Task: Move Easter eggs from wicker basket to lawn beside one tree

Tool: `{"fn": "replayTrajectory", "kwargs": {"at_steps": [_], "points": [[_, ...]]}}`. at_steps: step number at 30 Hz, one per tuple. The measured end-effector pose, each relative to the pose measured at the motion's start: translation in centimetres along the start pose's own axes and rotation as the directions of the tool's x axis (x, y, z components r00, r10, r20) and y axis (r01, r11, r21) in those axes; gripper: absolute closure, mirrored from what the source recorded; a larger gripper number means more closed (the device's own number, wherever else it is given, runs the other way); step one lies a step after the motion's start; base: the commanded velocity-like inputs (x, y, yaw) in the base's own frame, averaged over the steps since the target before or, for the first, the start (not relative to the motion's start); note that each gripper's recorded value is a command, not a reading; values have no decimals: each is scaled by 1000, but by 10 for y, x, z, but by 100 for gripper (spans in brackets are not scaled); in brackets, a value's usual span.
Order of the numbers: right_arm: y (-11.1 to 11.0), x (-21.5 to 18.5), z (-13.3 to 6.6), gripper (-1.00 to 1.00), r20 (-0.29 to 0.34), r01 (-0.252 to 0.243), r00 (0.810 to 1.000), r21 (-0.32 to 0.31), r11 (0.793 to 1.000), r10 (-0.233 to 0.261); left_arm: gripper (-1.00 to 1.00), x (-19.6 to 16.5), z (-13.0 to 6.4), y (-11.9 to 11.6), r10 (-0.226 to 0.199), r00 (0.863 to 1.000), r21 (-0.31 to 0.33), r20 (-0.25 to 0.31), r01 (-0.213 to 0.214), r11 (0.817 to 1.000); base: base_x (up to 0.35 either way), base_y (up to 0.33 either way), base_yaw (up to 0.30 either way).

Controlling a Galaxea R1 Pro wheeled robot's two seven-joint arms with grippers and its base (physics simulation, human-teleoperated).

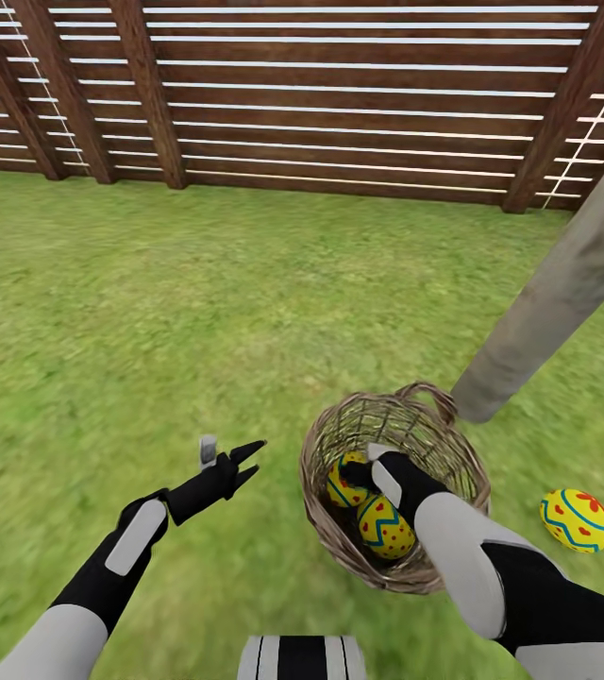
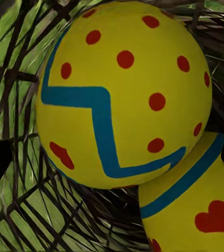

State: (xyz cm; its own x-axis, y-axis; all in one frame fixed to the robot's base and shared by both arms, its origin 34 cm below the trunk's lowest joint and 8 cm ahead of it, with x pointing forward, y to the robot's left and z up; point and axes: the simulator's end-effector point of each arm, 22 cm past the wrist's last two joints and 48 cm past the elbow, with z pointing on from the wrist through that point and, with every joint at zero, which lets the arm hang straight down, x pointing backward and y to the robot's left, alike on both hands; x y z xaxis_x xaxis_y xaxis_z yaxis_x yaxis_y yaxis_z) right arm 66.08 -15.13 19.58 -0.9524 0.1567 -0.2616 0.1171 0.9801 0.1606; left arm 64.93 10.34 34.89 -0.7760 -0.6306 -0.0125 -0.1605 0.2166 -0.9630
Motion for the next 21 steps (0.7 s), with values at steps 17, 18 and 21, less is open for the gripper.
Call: {"fn": "replayTrajectory", "kwargs": {"at_steps": [17, 18, 21], "points": [[-3, -37, -6, -100, 32, 6, 999, 18, 1000, -7, -100, -20, -14, 16, -6, 999, -27, 43, 8, 1000, 0, 0, 0], [-3, -35, -4, -100, 29, 6, 1000, 18, 1000, -6, -100, -19, -14, 19, -9, 999, -31, 41, 10, 999, 0, 0, 0], [-5, -30, 2, -100, 16, 3, 1000, 21, 1000, -3, -100, -17, -13, 27, -16, 999, -43, 37, 18, 999, 0, 0, 0]]}}
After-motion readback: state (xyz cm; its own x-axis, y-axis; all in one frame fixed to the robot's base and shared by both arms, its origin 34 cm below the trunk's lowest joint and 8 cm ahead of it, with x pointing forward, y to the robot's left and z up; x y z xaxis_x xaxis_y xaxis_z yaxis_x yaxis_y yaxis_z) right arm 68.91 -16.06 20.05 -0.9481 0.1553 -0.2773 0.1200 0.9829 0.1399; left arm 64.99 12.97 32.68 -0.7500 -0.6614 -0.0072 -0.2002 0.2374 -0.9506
